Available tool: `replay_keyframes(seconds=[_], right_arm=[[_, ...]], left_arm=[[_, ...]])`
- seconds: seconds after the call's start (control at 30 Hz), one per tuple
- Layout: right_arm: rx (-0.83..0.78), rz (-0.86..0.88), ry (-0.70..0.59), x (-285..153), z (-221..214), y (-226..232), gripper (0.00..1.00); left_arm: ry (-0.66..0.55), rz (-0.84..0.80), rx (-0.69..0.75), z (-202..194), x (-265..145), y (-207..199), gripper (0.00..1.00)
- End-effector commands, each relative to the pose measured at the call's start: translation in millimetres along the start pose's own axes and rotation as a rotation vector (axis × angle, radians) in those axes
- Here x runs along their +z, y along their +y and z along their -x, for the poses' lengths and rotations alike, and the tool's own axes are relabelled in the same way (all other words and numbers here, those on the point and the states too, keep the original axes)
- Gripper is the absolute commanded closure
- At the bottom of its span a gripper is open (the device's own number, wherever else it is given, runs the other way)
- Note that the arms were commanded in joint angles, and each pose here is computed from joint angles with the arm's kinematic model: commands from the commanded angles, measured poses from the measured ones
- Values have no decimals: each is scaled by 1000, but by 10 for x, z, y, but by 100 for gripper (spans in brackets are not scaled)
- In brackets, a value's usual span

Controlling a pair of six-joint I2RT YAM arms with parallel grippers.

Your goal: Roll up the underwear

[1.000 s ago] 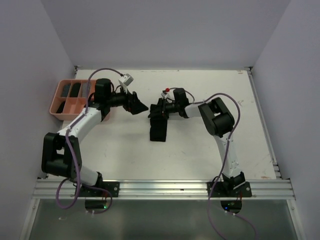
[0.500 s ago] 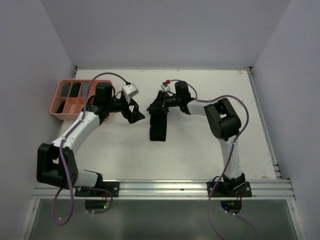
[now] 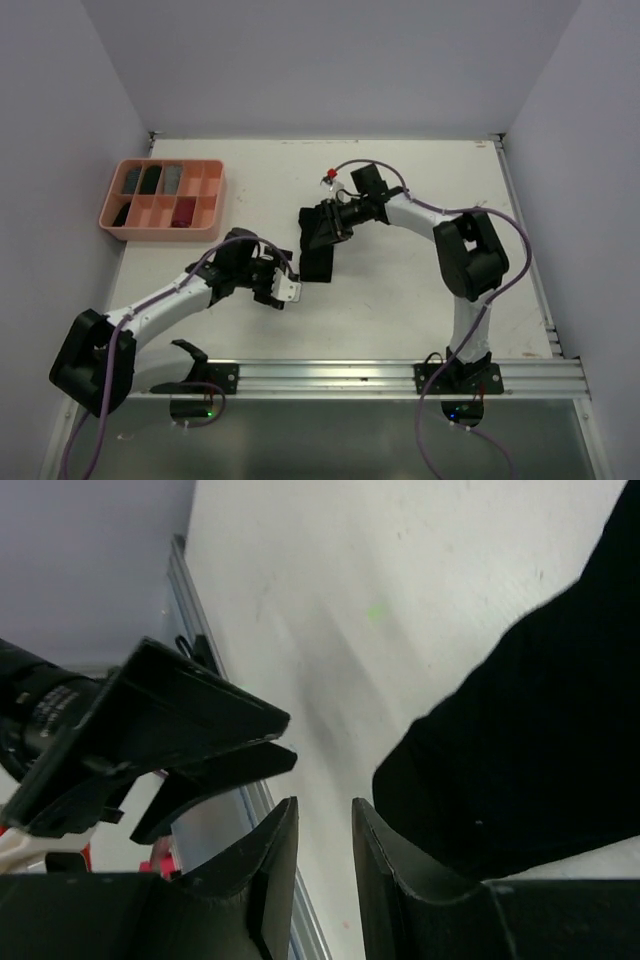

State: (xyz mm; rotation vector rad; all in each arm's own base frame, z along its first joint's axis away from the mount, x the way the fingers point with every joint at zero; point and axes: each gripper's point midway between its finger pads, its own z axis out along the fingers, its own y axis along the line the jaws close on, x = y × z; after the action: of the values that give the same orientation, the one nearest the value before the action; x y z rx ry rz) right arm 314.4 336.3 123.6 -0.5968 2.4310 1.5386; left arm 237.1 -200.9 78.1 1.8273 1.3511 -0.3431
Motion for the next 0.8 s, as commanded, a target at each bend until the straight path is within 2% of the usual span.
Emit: replay_keyframes(seconds=[0.0, 0.23, 0.37, 0.53, 0.7, 0.77], right_arm=[[24, -19, 127, 109, -416, -188, 68], [170, -75, 237, 333, -890, -725, 71], [196, -55, 222, 406, -877, -795, 71], [174, 14, 178, 351, -673, -515, 72], [127, 113, 93, 172, -319, 28, 71], [103, 128, 66, 153, -212, 104, 70]], left_arm=[[-55, 100, 329, 240, 95, 353, 15], [-72, 17, 401, 248, 376, 207, 26], [-56, -27, 415, 170, 482, 115, 29], [-58, -28, 418, 175, 490, 128, 29], [-72, -20, 418, 237, 457, 159, 26], [-75, -25, 424, 243, 460, 155, 26]])
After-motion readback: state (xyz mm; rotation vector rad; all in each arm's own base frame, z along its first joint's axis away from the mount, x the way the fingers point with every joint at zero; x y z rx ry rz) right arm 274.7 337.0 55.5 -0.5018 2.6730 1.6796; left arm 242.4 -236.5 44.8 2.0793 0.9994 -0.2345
